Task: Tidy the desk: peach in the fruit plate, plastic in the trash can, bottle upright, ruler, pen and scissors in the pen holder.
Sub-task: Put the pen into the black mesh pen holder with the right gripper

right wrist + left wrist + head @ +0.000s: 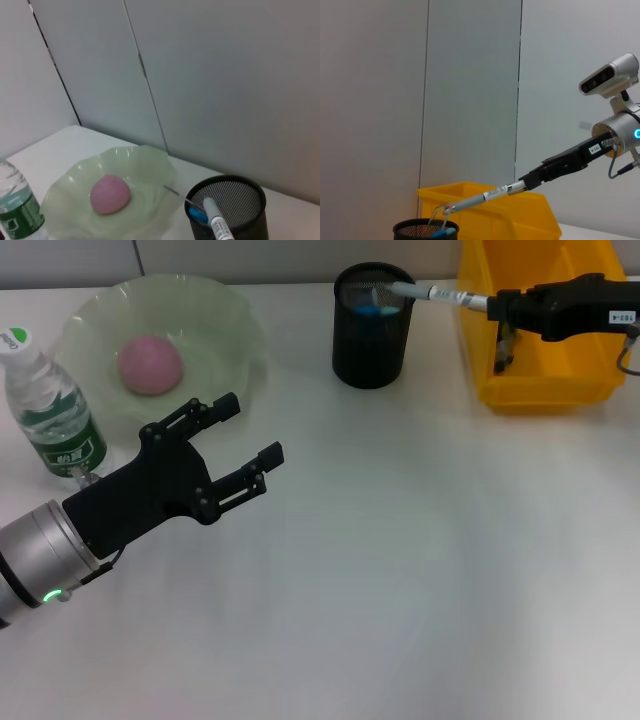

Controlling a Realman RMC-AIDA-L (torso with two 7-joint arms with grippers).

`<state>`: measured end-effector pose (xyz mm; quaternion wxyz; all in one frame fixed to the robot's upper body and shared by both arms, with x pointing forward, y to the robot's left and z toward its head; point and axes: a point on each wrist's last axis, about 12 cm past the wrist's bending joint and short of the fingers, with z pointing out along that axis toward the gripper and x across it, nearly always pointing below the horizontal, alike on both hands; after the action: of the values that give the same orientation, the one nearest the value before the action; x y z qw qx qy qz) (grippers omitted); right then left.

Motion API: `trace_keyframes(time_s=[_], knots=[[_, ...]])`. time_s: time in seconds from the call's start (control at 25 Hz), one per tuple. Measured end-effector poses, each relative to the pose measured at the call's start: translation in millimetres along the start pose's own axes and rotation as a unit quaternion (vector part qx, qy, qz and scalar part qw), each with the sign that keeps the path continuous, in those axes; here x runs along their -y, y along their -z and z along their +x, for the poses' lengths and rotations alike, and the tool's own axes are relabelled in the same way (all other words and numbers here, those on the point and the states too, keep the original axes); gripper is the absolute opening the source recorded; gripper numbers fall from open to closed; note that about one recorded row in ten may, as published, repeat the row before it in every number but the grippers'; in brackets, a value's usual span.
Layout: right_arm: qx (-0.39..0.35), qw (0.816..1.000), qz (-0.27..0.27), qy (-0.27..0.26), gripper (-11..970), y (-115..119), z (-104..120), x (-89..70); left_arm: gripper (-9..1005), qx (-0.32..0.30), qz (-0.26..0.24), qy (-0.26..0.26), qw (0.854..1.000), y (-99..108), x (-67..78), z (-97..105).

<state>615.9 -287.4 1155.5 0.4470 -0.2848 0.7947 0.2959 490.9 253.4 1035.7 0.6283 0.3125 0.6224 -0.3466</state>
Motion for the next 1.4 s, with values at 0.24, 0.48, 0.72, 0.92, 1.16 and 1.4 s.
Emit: trace_keyframes(time_s=[0.24, 0.48, 0.72, 0.92, 1.16, 1.4], knots=[[-0.021, 1.0, -0.003, -0.005, 171, -4, -4, -0.9, 773, 0.0, 0.0, 0.0, 1.0, 2, 0.1, 0], [-0.041, 0.999, -0.003, -0.014, 173, -3, -13, 0.4, 773, 0.001, 0.001, 0.0, 1.0, 2, 0.2, 0], [-0.059, 0.998, 0.008, -0.015, 174, 0, -29, 1.0, 773, 0.003, 0.003, -0.001, 1.0, 2, 0.7, -1], [-0.063, 0.998, 0.013, -0.01, 175, 0, -42, -0.6, 773, 0.001, 0.003, 0.0, 1.0, 2, 0.9, 0], [-0.097, 0.995, 0.032, -0.015, 177, -8, -65, -0.2, 773, 0.002, 0.004, -0.001, 1.0, 3, 0.6, -1], [-0.138, 0.989, 0.041, -0.01, 178, -19, -88, -6.3, 773, 0.005, 0.007, 0.0, 1.0, 4, 1.9, -1]])
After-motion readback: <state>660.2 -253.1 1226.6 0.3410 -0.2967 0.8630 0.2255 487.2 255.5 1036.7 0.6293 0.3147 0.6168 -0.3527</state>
